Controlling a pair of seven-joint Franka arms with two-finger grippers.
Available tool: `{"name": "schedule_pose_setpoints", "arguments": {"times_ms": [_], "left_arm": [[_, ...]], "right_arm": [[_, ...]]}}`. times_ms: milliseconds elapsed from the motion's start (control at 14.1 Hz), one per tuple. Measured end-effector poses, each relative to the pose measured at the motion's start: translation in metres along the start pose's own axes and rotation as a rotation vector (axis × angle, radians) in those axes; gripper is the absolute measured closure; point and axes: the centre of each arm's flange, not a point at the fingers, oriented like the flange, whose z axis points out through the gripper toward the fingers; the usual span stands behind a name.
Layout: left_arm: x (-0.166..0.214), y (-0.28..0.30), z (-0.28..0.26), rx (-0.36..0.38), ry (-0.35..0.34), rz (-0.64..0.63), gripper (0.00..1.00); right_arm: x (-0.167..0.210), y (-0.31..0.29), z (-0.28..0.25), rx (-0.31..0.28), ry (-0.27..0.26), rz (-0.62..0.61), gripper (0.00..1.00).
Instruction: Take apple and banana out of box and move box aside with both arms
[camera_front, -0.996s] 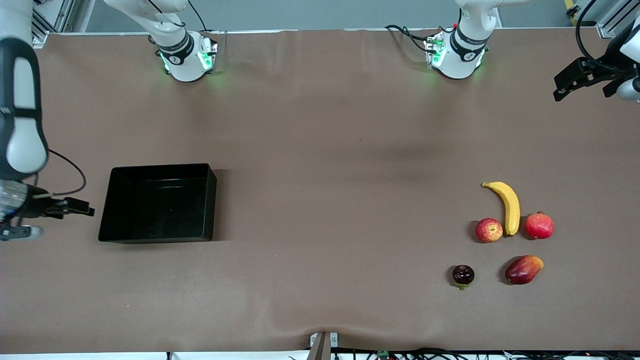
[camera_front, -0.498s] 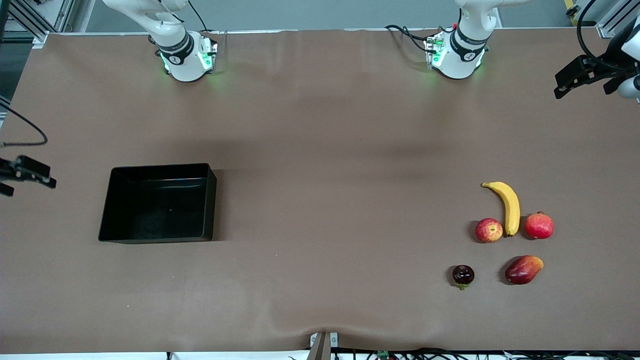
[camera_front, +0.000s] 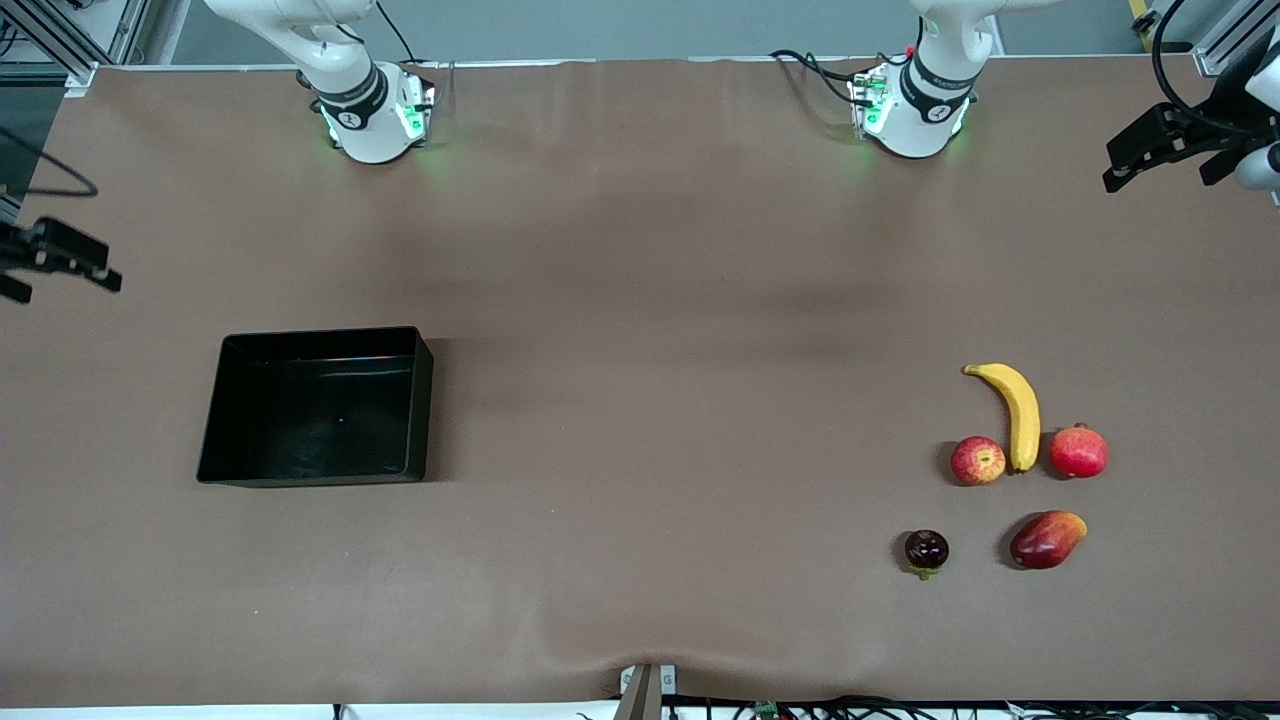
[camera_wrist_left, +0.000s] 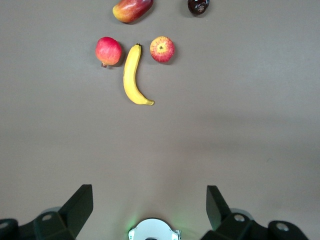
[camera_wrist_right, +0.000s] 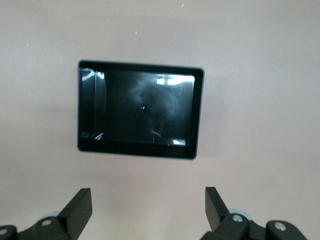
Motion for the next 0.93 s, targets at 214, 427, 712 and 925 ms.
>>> {"name": "schedule_pose_setpoints", "arguments": {"times_ms": [214,427,712,925], "left_arm": [[0.000,0.000,0.003,0.001,-0.007,0.000,0.00],[0.000,0.000,0.004,0.001,-0.010,0.000,0.00],[0.001,0.000,0.004,0.001,-0.009,0.000,0.00],[0.001,0.000,0.002,0.000,-0.004,0.000,0.00]], "right_arm": [[-0.011,-0.005,-0.003,0.010,-0.046,0.007,0.00],[-0.017,-0.010,0.001,0.018,-0.097,0.059,0.00],[-0.019,-0.012,-0.001,0.018,-0.101,0.070,0.00],[-0.021,-0.013,-0.001,0.020,-0.113,0.070,0.00]]}}
